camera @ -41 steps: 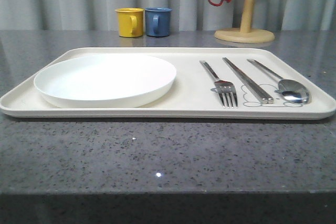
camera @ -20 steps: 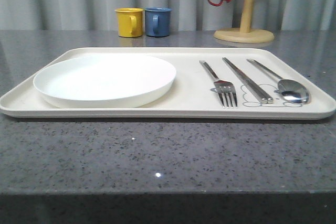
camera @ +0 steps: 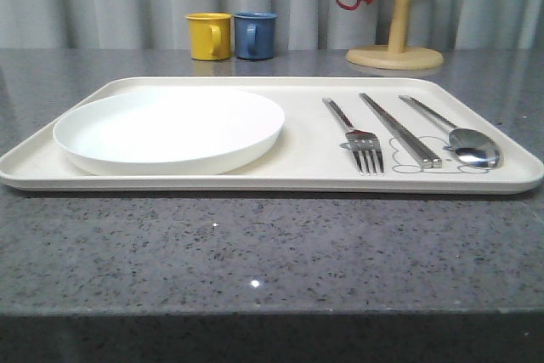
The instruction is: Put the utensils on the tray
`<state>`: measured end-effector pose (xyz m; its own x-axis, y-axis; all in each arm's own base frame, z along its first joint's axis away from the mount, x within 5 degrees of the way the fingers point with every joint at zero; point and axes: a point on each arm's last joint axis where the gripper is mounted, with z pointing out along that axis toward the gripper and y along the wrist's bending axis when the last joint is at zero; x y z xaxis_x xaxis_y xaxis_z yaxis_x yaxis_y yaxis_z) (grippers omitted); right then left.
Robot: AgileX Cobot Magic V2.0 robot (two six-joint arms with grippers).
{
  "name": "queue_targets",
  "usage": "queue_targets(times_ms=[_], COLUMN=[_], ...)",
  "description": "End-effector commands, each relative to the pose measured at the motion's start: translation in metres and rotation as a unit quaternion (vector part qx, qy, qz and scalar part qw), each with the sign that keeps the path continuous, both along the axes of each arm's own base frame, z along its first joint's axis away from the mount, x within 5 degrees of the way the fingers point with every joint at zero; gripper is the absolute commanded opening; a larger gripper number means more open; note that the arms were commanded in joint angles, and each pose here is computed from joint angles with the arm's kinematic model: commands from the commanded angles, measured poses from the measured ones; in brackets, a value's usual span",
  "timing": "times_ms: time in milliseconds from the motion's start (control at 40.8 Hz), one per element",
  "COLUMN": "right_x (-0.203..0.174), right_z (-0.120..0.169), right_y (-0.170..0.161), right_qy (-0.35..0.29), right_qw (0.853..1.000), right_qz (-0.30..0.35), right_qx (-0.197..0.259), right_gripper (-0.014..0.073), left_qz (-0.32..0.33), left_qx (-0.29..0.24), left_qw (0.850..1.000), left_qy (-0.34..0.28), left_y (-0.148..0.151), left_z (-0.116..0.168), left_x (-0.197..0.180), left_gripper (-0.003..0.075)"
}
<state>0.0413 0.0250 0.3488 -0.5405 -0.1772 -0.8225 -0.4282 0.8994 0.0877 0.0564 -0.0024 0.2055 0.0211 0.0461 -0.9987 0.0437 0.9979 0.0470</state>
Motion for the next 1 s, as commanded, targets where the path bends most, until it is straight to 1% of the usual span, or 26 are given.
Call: queue_targets(times_ms=[0,171,612,759,833,980], right_x=[0.0034,0.0034,0.0034,0.0034,0.0034,0.0034], right_z=[0.0112,0.0111,0.0112,0.0112,0.0112,0.0112], right_y=[0.0009,0.0009,0.0009,0.0009,0.0009,0.0009], right_qy=[-0.038,-0.037,-0.038,-0.038,-0.038,-0.038], right_qw=[0.999,0.999,0.999,0.999,0.999,0.999], right_qz=[-0.002,-0.002,-0.002,-0.002,-0.002,-0.002], right_qx=[0.013,0.013,0.013,0.013,0.013,0.013], right_gripper=[-0.0068,-0.0068,-0.0068,-0.0068,-0.0068,-0.0068], left_qz=[-0.003,-0.005,-0.013,-0.012,-0.01,-0.009], left_qx=[-0.031,-0.037,-0.038,-0.019,0.002,0.007], left_qw=[0.997,0.998,0.998,0.998,0.998,0.998], left_qy=[-0.071,-0.058,-0.057,-0.058,-0.06,-0.06], left_y=[0.0,-0.0002,-0.0011,-0.0011,-0.0011,-0.0009], left_z=[0.0142,0.0097,0.0097,0.0097,0.0097,0.0097], left_x=[-0.0032,-0.0029,-0.003,-0.003,-0.003,-0.003], left_gripper=[-0.0018,-0.0018,-0.0018,-0.0018,-0.0018,-0.0018])
